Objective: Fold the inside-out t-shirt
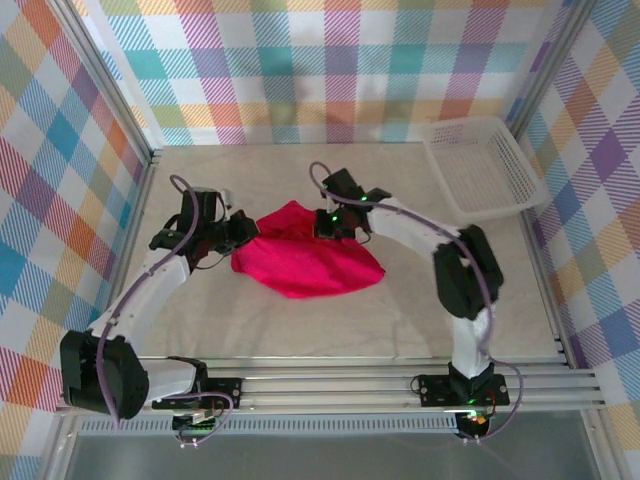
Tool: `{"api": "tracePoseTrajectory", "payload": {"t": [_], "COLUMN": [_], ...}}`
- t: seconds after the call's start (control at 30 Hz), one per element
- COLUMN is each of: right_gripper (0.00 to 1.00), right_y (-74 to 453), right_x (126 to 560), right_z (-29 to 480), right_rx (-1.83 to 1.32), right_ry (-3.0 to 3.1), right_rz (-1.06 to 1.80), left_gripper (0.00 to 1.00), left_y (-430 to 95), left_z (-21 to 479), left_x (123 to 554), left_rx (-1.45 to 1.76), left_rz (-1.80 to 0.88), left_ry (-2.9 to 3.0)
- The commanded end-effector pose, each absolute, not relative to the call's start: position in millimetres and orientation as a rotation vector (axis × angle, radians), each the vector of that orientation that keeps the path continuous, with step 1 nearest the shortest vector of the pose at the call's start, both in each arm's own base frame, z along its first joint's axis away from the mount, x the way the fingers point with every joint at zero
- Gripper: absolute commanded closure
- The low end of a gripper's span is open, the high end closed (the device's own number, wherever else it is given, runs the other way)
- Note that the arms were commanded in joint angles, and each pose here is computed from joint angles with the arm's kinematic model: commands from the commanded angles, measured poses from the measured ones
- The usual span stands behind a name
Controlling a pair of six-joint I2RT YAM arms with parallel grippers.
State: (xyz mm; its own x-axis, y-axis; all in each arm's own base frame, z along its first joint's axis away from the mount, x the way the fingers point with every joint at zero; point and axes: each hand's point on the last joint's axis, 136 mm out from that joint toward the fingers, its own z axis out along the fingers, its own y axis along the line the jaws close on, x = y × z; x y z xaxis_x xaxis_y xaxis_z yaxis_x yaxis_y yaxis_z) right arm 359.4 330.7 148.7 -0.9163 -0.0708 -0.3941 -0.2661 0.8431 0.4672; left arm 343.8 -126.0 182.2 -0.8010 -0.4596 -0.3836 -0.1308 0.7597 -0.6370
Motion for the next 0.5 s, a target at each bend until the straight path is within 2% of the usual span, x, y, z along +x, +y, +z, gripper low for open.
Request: {"api": "tracePoseTrajectory", "payload": {"t": [0.0, 0.1, 0.2, 0.4, 0.43, 0.47], "right_gripper": [1.0, 1.0, 1.0, 0.99, 0.95, 0.86], "right_y": [307, 285, 261, 274, 278, 283], "right_x": [322, 303, 296, 291, 292, 293], "right_z": [250, 302, 319, 251, 238, 223], "right_rx": [-0.483, -0.509, -0.432, -0.417, -0.413, -0.407], "right_ry": [2.435, 2.244, 2.137, 2.34, 2.376, 2.412], "right_rz": [0.793, 0.799, 0.77, 0.858, 0.861, 0.862], "left_gripper": [1.0, 1.0, 1.0, 1.0, 1.0, 1.0], "left_y": [-120, -124, -128, -135, -136, -137], "left_z": [148, 124, 116, 113, 113, 114], "left_x": [368, 379, 377, 367, 366, 365], "left_rx": [-0.576, -0.667, -0.691, -0.615, -0.602, -0.592], "left_rz": [-0.79, -0.825, -0.858, -0.826, -0.821, -0.815], "left_ry": [2.462, 2.478, 2.454, 2.491, 2.496, 2.501]}}
